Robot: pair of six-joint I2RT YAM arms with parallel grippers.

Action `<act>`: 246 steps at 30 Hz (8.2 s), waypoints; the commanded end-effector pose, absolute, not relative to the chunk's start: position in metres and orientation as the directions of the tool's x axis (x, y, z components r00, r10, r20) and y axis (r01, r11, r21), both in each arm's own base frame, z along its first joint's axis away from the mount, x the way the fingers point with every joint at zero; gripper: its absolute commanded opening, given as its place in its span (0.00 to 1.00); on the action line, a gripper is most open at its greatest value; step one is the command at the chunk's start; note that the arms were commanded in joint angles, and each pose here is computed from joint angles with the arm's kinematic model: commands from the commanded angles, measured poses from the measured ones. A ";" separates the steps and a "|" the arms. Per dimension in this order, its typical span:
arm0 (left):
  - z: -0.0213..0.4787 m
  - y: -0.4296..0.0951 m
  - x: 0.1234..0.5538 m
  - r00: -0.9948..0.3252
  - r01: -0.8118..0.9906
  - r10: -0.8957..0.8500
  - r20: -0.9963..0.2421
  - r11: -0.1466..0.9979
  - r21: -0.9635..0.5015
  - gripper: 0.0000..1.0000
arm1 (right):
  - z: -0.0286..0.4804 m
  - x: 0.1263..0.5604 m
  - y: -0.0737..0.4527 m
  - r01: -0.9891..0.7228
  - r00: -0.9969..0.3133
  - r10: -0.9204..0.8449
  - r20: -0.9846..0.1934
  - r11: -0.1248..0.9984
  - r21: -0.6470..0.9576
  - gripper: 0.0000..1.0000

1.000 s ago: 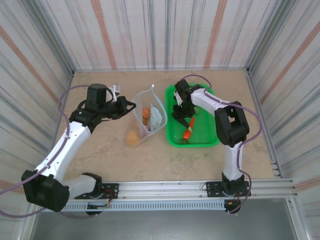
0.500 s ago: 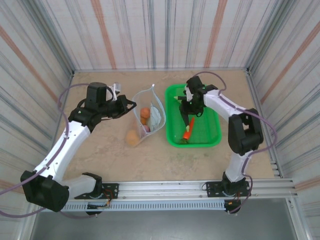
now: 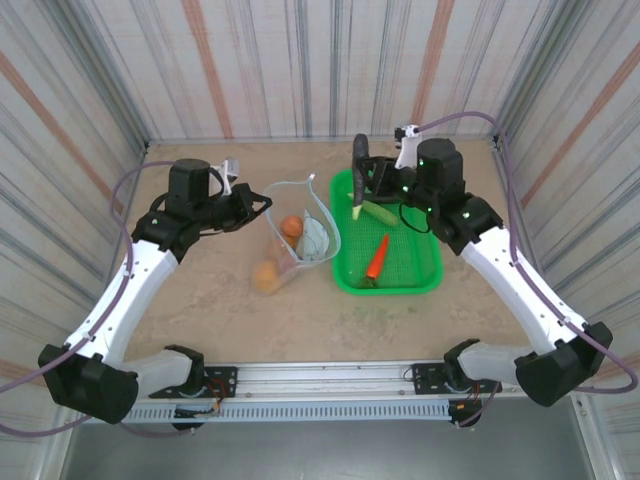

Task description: Place the food in the zip-top bag and seal the zipper

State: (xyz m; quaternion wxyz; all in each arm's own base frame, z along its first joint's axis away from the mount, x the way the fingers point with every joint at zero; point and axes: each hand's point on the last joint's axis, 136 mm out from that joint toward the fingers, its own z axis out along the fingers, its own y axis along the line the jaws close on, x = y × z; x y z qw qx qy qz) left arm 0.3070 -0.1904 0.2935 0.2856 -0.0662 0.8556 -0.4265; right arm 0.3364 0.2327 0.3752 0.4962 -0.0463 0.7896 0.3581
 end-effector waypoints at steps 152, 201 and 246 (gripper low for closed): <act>0.331 -0.177 0.317 -0.766 0.099 -0.493 -0.412 0.543 -0.834 0.00 | 0.240 0.299 0.397 -0.532 -0.525 0.060 -0.849 0.756 0.382 0.29; 0.292 -0.183 0.314 -0.815 0.175 -0.352 -0.459 0.607 -0.775 0.00 | 0.155 0.402 0.155 -0.101 -0.865 0.021 -0.502 0.971 0.215 0.66; 0.297 -0.183 0.307 -0.821 0.172 -0.363 -0.442 0.580 -0.796 0.00 | 0.226 0.374 0.212 -0.218 -0.766 0.111 -0.633 0.882 0.418 0.29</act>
